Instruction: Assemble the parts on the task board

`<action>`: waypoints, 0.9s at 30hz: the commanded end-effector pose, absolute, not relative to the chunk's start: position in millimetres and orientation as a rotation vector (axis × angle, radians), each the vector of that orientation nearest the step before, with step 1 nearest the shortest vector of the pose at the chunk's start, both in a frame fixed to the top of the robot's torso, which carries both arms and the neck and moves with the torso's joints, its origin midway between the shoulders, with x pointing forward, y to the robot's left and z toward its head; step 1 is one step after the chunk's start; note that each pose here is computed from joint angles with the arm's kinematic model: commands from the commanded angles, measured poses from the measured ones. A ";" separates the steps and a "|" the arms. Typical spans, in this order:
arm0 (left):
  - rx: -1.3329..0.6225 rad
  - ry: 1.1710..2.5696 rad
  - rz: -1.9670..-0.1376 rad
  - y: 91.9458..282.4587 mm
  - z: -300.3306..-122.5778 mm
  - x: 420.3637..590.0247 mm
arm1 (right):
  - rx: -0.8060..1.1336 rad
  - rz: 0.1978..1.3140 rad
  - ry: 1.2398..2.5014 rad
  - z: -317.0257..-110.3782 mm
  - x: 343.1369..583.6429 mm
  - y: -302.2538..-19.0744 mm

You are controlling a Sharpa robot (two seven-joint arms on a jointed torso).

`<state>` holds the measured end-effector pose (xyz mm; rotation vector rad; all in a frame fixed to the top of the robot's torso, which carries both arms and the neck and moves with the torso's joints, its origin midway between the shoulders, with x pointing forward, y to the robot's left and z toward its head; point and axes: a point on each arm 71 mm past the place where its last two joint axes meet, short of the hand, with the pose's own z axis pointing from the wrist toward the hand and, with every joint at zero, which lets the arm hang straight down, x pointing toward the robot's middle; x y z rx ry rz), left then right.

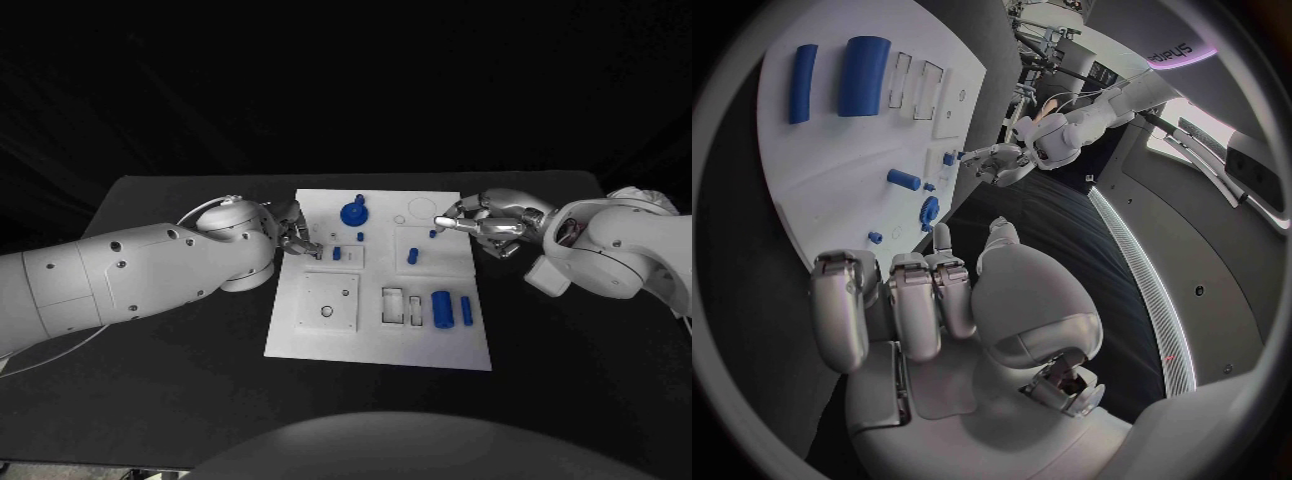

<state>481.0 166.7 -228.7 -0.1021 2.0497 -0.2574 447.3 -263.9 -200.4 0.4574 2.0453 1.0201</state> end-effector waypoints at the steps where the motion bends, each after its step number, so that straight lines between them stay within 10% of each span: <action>1: -0.094 2.036 -0.275 162.8 -228.5 481.1 | 0.446 1.031 2.055 -200.9 446.5 -262.4; 27: -0.091 2.041 -0.277 160.0 -232.7 482.6 | 0.447 1.030 2.054 -201.5 447.2 -262.6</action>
